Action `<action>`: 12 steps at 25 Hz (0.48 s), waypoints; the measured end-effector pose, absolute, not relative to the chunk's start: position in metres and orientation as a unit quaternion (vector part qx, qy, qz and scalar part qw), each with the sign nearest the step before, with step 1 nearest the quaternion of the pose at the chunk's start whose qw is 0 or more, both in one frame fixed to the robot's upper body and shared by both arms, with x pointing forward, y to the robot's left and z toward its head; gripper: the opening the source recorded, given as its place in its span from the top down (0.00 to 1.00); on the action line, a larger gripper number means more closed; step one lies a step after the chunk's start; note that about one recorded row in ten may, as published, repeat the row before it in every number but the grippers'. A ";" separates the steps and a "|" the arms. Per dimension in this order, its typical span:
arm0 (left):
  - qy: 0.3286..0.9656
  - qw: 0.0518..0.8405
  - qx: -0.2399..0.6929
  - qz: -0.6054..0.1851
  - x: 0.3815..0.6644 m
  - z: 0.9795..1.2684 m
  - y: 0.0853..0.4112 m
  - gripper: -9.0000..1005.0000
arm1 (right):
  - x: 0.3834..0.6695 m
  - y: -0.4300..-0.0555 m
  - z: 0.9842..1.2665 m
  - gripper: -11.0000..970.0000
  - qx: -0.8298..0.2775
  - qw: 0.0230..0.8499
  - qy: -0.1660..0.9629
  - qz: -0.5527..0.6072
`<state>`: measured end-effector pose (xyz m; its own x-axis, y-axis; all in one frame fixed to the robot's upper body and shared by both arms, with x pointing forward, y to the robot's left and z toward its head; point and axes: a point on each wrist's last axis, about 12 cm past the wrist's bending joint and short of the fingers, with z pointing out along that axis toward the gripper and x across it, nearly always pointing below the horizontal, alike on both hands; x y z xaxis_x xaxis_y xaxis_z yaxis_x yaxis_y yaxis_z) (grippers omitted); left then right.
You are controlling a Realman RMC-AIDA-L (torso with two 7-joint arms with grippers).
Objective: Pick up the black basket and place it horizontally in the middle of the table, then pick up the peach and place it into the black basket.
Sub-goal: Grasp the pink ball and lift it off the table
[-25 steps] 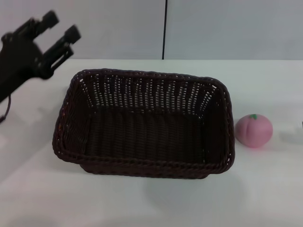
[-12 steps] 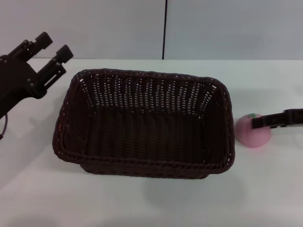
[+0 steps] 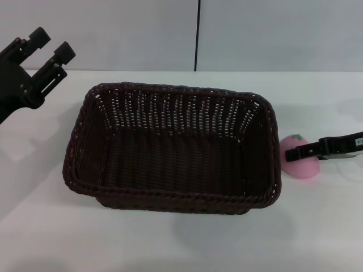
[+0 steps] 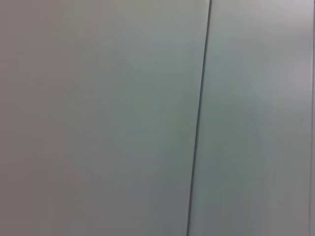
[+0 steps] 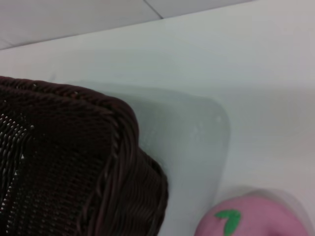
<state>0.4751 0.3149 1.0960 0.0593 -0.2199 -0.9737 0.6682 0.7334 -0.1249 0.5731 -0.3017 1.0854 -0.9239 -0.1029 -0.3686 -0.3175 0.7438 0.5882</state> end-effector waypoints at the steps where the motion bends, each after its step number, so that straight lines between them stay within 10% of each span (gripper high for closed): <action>1: 0.609 0.705 0.183 -0.314 0.475 1.096 0.316 0.40 | 0.573 -0.302 1.086 0.29 -0.114 0.158 0.920 0.339; 12: 0.603 0.710 0.170 -0.322 0.476 1.101 0.321 0.40 | 0.566 -0.306 1.091 0.53 -0.110 0.167 0.914 0.353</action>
